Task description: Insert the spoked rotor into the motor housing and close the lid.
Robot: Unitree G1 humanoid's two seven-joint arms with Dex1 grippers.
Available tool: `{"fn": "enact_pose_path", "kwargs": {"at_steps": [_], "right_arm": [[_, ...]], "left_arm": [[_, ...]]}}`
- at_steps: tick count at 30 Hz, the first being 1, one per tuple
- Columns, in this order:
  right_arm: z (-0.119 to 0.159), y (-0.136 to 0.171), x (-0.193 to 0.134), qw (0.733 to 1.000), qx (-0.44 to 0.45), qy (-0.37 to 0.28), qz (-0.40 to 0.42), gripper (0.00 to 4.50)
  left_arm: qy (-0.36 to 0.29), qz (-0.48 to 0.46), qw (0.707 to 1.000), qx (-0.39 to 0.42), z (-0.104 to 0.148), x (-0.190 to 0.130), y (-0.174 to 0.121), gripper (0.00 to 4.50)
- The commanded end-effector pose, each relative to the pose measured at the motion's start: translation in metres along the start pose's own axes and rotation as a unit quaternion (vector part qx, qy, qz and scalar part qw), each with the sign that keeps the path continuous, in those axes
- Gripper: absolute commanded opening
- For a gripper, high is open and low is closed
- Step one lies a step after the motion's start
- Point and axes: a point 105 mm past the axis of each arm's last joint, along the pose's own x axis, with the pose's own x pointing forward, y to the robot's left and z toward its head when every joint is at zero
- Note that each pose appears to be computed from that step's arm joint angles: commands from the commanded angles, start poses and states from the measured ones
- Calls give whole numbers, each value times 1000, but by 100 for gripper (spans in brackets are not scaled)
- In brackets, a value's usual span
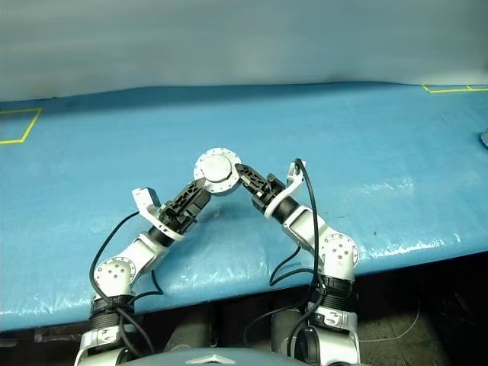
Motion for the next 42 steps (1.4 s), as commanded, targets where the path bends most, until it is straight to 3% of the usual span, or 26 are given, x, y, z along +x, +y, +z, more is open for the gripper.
{"fn": "enact_pose_path", "kwargs": {"at_steps": [1, 5, 8, 12, 22, 27, 29, 33, 39, 42], "right_arm": [[-9, 31, 2, 998, -13, 16, 65, 124], [-20, 31, 4, 997, -25, 38, 61, 124], [-23, 31, 4, 997, -28, 42, 60, 124], [-23, 33, 4, 996, -33, 42, 65, 124], [-16, 26, 6, 995, -90, 31, 42, 124], [3, 18, 8, 988, -154, -24, 4, 286], [12, 19, 8, 983, -176, -53, -4, 286], [25, 15, 6, 978, -184, -96, -20, 286], [22, 15, 3, 973, -213, -85, -15, 286], [22, 14, 3, 974, -207, -91, -19, 286]], "left_arm": [[-21, -32, 999, 11, 9, 9, -15, 446], [-15, -34, 999, 24, 1, 17, -18, 446], [-9, -31, 999, 28, -4, 15, -13, 390], [4, -41, 999, 34, -6, 11, -13, 273], [-14, 1, 999, 36, 1, 8, -3, 272], [-37, 16, 998, 39, 8, 6, 1, 272], [-50, 22, 997, 45, 12, 6, 3, 272], [-105, 65, 989, 77, 33, 4, 11, 272], [-223, 187, 943, 162, 104, -4, 31, 272], [-223, 242, 921, 207, 123, -2, 40, 272]]}}
